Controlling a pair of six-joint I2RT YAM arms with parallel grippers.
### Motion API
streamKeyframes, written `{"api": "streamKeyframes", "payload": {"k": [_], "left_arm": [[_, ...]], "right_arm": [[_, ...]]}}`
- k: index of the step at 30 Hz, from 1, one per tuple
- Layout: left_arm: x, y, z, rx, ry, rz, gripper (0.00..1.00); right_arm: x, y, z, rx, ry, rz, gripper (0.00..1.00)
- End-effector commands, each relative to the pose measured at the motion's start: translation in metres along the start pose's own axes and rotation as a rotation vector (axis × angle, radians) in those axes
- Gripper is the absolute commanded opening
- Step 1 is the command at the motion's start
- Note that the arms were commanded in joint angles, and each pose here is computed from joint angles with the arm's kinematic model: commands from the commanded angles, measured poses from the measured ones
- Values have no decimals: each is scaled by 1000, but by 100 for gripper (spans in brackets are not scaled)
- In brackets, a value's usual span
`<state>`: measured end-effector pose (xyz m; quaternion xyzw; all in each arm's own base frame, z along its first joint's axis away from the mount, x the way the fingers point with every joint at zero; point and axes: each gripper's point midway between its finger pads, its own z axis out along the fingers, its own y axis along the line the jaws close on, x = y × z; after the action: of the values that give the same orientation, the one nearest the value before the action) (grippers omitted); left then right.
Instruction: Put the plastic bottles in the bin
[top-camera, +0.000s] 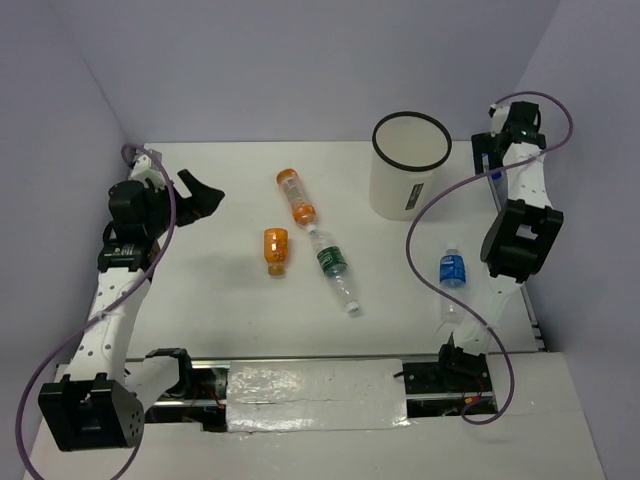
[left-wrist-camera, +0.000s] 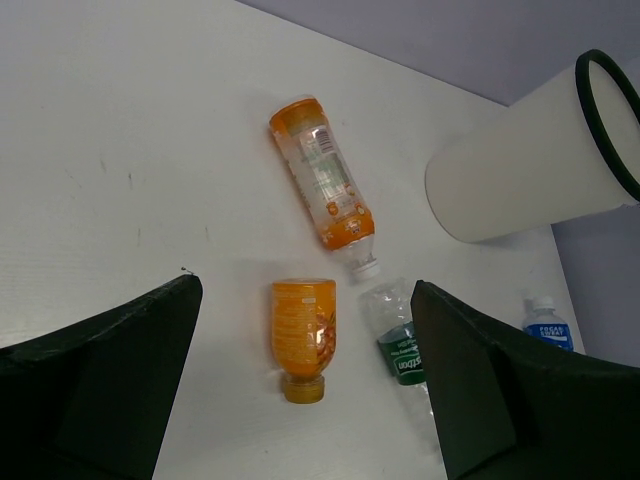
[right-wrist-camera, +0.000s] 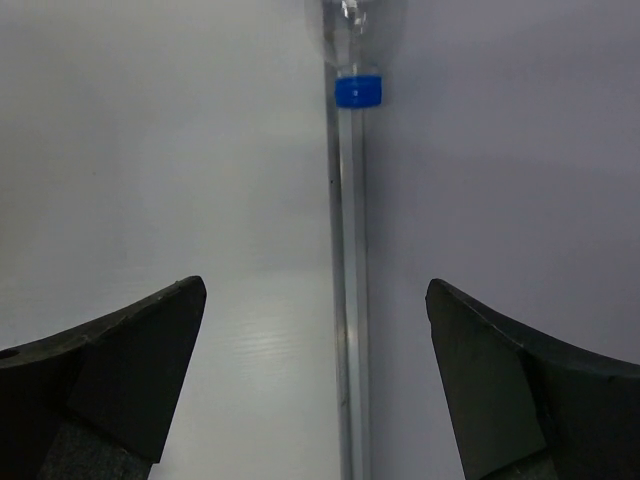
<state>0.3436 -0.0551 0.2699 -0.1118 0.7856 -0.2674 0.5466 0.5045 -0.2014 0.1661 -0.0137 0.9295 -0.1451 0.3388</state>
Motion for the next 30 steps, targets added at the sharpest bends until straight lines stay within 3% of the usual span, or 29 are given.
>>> {"api": "streamKeyframes", "payload": {"k": [1, 3, 9, 14, 30], "left_arm": [[-18, -12, 2, 38, -38, -19, 99], [-17, -11, 4, 32, -30, -31, 99], [-12, -6, 13, 22, 3, -46, 99], [-14, 0, 25, 2, 37, -40, 99], [-12, 7, 51, -6, 84, -118, 99]], "right_arm": [[-54, 10, -13, 118, -140, -111, 99], [-63, 17, -10, 131, -200, -124, 99], [-62, 10, 49, 201, -141, -155, 100], [-89, 0, 86, 274, -191, -200, 100], [-58, -23, 157, 457, -172, -256, 97]]}}
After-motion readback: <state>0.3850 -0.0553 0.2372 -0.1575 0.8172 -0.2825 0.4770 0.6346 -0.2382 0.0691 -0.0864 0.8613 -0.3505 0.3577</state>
